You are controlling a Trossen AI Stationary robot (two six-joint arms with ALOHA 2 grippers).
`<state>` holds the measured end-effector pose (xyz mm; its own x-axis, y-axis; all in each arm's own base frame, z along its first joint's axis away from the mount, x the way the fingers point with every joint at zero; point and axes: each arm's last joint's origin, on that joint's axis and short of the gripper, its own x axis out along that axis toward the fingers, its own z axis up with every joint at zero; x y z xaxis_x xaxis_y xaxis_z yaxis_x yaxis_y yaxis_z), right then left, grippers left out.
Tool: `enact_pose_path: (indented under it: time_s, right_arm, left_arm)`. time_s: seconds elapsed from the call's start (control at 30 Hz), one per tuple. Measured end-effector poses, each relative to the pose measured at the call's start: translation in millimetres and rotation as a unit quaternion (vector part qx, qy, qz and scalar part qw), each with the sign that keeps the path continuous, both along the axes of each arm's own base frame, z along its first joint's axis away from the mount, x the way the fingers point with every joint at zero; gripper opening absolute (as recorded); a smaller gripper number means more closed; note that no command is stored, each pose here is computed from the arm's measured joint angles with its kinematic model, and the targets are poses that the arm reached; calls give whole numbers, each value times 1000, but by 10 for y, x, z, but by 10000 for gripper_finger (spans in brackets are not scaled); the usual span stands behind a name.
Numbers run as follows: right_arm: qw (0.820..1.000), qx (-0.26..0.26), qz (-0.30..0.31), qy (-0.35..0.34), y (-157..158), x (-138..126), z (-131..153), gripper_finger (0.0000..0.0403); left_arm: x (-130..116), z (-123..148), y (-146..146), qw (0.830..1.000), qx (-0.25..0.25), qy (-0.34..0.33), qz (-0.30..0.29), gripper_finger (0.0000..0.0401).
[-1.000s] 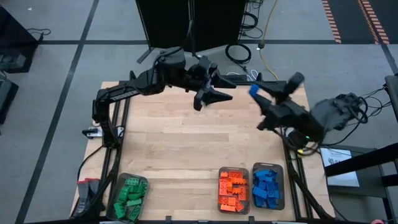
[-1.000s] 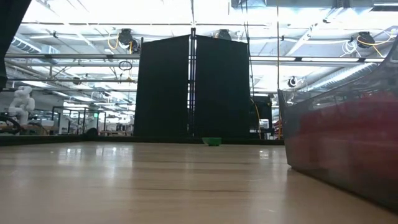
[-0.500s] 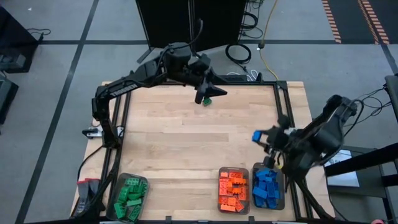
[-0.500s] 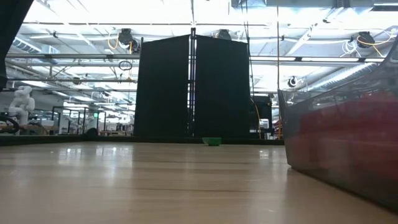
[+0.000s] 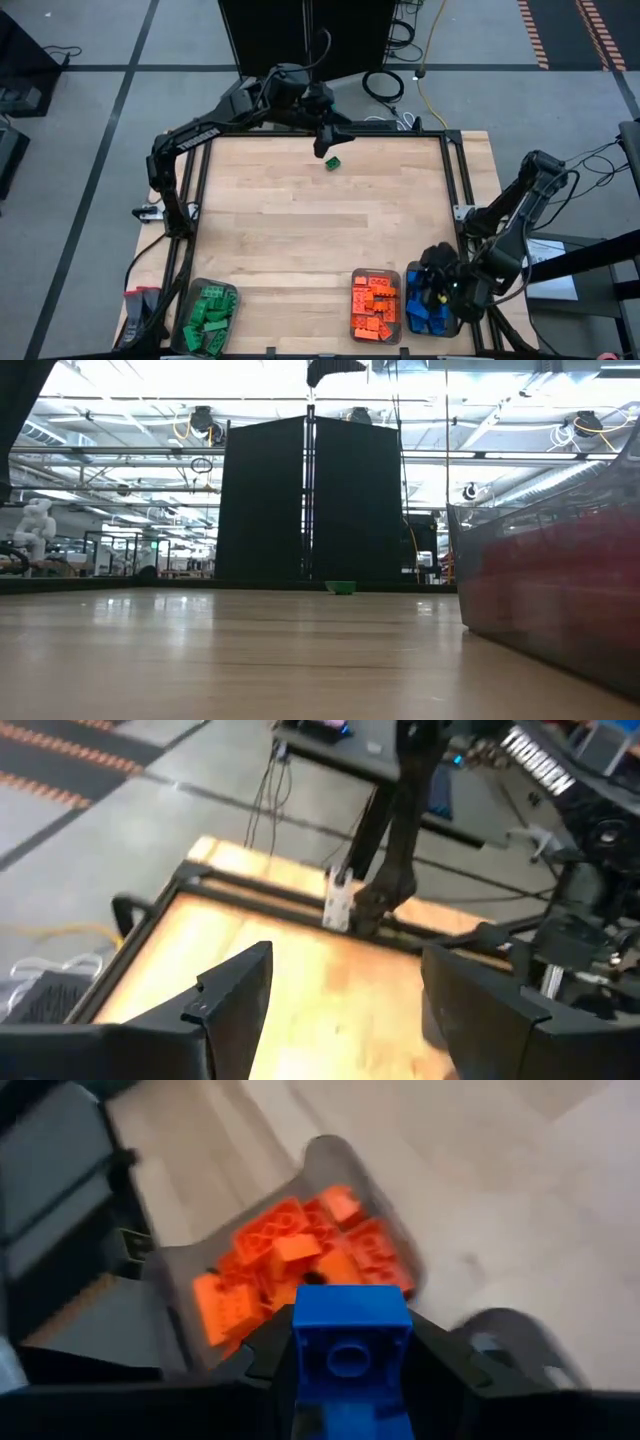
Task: Sort blocks
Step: Put the blue game piece into the right black bin, then put the green game piece into the left black bin
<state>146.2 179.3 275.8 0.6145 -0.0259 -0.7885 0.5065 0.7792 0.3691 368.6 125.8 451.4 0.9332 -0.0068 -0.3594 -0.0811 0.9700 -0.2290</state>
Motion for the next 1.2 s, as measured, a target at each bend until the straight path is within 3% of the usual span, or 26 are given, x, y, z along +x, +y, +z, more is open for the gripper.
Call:
enact_pose_path:
  time_s: [0.17,0.4,0.6,0.93,1.2]
  right_arm:
    - [999,37,-1,-5,50,8,-140,120]
    - [984,92,1,151,36,-191,-462,120]
    - [971,119,-19,207,65,-336,-587,120]
    - [971,97,-22,218,32,-370,-600,293]
    - [970,71,-30,232,-18,-398,-612,316]
  left_arm:
    - [-49,-69,49,999,-3,38,10,258]
    - [-59,-92,50,998,3,53,25,258]
    - [-43,-150,59,998,22,63,20,258]
    - [179,-651,167,989,16,137,47,258]
    - [637,-1390,409,973,21,197,119,258]
